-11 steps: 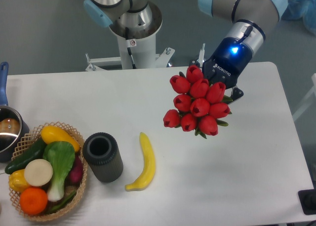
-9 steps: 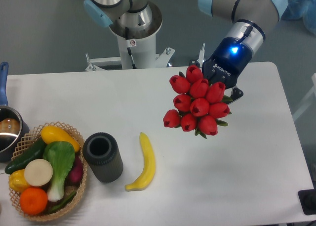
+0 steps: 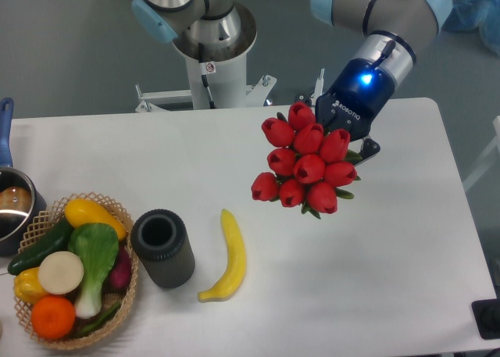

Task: Insert the flowers into the vase
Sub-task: 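Carry the red tulip bunch with the gripper toward the black vase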

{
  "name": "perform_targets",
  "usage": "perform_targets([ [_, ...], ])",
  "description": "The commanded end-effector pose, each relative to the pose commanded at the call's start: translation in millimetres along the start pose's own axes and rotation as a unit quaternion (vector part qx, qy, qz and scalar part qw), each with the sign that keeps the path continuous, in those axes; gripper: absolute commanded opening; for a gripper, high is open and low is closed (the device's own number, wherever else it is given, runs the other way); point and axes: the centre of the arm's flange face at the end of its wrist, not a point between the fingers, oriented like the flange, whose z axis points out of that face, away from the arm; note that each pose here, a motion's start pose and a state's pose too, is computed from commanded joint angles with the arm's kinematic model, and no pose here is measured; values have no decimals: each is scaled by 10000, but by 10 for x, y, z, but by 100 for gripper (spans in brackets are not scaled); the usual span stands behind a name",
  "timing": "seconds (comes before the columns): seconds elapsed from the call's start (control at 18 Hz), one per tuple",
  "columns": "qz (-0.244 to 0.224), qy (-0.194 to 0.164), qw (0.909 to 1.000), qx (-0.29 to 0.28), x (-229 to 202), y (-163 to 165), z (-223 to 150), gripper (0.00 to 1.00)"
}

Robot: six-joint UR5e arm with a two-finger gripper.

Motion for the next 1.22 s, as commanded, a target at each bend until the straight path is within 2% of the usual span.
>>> perform_targets([
  [0.17, -3, 23, 10000, 3, 13, 17, 21, 38],
  [0.33, 67, 260, 9996, 73, 111, -61, 242, 38],
  [0.78, 342, 599, 9975, 122, 319, -104, 627, 38],
  [0.89, 413, 896, 9945, 346, 444, -114, 860, 38],
  [1.22, 383, 1291, 9888, 641, 651, -129, 1112, 38],
])
